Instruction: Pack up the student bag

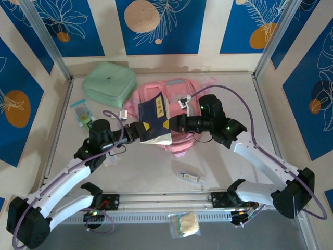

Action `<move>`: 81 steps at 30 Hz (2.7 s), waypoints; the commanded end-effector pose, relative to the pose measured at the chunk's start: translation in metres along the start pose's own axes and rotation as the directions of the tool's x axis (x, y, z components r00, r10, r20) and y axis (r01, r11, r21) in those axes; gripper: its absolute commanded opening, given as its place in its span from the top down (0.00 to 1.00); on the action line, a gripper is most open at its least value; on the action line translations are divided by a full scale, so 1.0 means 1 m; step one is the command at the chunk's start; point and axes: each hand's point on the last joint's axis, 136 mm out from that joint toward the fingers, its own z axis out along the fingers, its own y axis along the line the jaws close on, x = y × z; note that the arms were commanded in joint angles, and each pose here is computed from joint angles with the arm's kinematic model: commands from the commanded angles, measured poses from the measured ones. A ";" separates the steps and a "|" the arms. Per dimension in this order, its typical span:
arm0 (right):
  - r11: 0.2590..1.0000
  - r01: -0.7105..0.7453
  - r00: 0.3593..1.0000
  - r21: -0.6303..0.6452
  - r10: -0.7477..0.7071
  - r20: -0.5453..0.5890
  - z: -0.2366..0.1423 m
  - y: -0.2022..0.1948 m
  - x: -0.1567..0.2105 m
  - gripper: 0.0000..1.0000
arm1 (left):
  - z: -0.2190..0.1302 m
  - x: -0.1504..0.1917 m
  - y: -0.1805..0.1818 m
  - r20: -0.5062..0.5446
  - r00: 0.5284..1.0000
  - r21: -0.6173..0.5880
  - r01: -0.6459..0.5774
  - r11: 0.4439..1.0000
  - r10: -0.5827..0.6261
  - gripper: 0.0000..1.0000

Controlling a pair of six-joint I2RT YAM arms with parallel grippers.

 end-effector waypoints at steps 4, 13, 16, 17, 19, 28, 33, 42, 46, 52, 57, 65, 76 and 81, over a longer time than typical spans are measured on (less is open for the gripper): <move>0.999 0.031 0.998 -0.030 -0.033 -0.044 0.004 -0.003 0.010 1.00 | -0.005 -0.009 -0.048 0.040 0.996 0.134 -0.086 0.987 0.082 0.71; 0.998 0.003 0.998 0.060 0.000 -0.057 0.003 -0.029 0.018 0.73 | -0.003 -0.012 -0.050 0.047 0.995 0.121 -0.091 0.989 0.086 1.00; 0.994 -0.057 0.996 0.089 0.062 -0.061 -0.001 -0.044 0.020 0.45 | -0.001 -0.014 -0.057 0.048 0.995 0.145 -0.092 0.985 0.086 1.00; 0.994 -0.080 0.994 0.077 0.085 -0.066 -0.003 -0.047 0.020 0.39 | -0.001 -0.015 -0.062 0.047 0.995 0.156 -0.098 0.983 0.092 1.00; 0.992 -0.118 0.990 0.049 0.122 -0.071 -0.005 -0.049 0.017 0.31 | 0.001 -0.014 -0.069 0.043 0.994 0.179 -0.104 0.978 0.098 1.00; 0.975 -0.136 0.984 -0.173 0.112 -0.141 0.003 -0.015 0.005 0.25 | 0.018 -0.011 -0.077 0.013 0.995 0.216 -0.103 0.971 0.102 1.00; 0.979 -0.097 0.991 -0.179 0.078 -0.112 -0.008 -0.004 0.003 0.32 | 0.019 -0.010 -0.053 -0.001 0.989 0.072 -0.145 0.987 0.145 1.00; 0.992 -0.093 0.992 -0.083 0.085 -0.097 -0.008 -0.017 0.002 0.73 | 0.023 -0.003 -0.026 -0.028 0.989 -0.017 -0.144 0.989 0.144 1.00; 0.993 -0.104 0.991 -0.050 0.100 -0.084 -0.009 -0.023 0.000 0.88 | 0.022 -0.002 -0.024 -0.039 0.986 -0.034 -0.161 0.986 0.160 1.00; 0.994 -0.105 0.993 0.015 0.105 -0.061 -0.019 -0.031 0.000 0.96 | 0.018 0.000 -0.023 -0.101 0.963 -0.091 -0.259 0.962 0.249 0.66; 0.979 -0.148 0.989 0.138 0.150 -0.003 -0.043 -0.056 0.004 0.97 | 0.006 -0.006 0.001 -0.241 0.874 -0.270 -0.478 0.836 0.422 0.53; 0.897 -0.312 0.948 0.312 0.276 0.156 -0.095 -0.115 0.009 0.99 | 0.054 0.004 0.018 -0.417 0.695 -0.202 -0.699 0.686 0.586 0.43; 0.818 -0.478 0.870 0.320 0.390 0.300 -0.130 -0.163 0.022 0.99 | 0.137 0.012 0.067 -0.608 0.402 -0.098 -0.894 0.438 0.684 0.38; 0.805 -0.506 0.853 0.310 0.415 0.316 -0.135 -0.171 0.025 1.00 | 0.160 0.025 0.089 -0.673 0.263 -0.019 -0.941 0.339 0.692 0.35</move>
